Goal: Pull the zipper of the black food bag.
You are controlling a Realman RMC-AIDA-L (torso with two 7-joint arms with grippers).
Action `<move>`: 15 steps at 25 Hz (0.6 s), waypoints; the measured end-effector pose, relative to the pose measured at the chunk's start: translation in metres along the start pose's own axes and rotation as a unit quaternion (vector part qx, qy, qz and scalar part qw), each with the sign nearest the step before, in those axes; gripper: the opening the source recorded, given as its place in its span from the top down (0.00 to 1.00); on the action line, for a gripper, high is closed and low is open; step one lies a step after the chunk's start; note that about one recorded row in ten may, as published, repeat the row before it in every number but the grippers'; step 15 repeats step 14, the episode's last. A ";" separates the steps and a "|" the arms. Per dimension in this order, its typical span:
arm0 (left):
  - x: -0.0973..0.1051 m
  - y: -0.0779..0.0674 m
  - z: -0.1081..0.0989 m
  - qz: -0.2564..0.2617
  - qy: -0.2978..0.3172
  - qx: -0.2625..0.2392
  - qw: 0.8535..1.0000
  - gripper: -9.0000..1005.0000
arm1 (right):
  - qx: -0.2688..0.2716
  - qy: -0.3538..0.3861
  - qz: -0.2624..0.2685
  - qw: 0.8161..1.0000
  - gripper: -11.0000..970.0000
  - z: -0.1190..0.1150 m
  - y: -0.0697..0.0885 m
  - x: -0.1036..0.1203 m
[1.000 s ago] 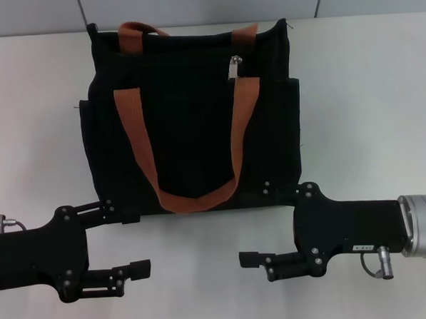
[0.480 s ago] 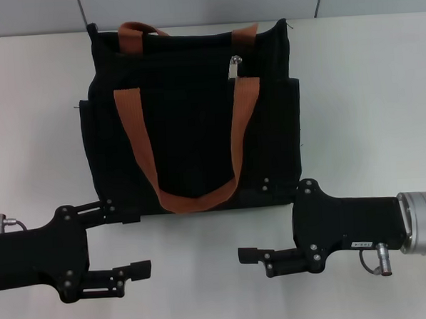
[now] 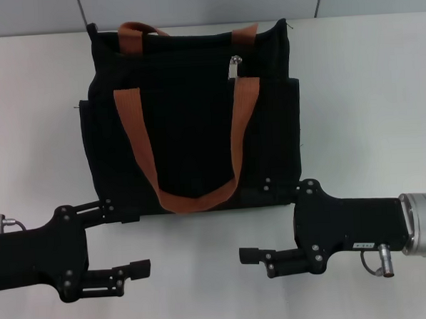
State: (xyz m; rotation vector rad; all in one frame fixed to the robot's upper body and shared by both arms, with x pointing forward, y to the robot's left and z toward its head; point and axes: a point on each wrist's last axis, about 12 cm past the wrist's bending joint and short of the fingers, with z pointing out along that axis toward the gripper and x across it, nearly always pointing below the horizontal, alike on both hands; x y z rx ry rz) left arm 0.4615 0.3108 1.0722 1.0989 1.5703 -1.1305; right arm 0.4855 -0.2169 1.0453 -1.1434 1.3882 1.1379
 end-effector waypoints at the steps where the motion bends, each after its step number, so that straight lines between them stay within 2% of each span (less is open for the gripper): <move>1: 0.000 0.000 0.000 0.002 0.000 -0.002 1.000 0.19 | 0.000 0.000 0.001 1.000 0.16 0.000 0.000 0.000; 15: -0.001 0.002 0.003 0.005 0.000 0.001 1.000 0.19 | 0.002 0.002 0.001 1.000 0.16 0.000 0.000 0.001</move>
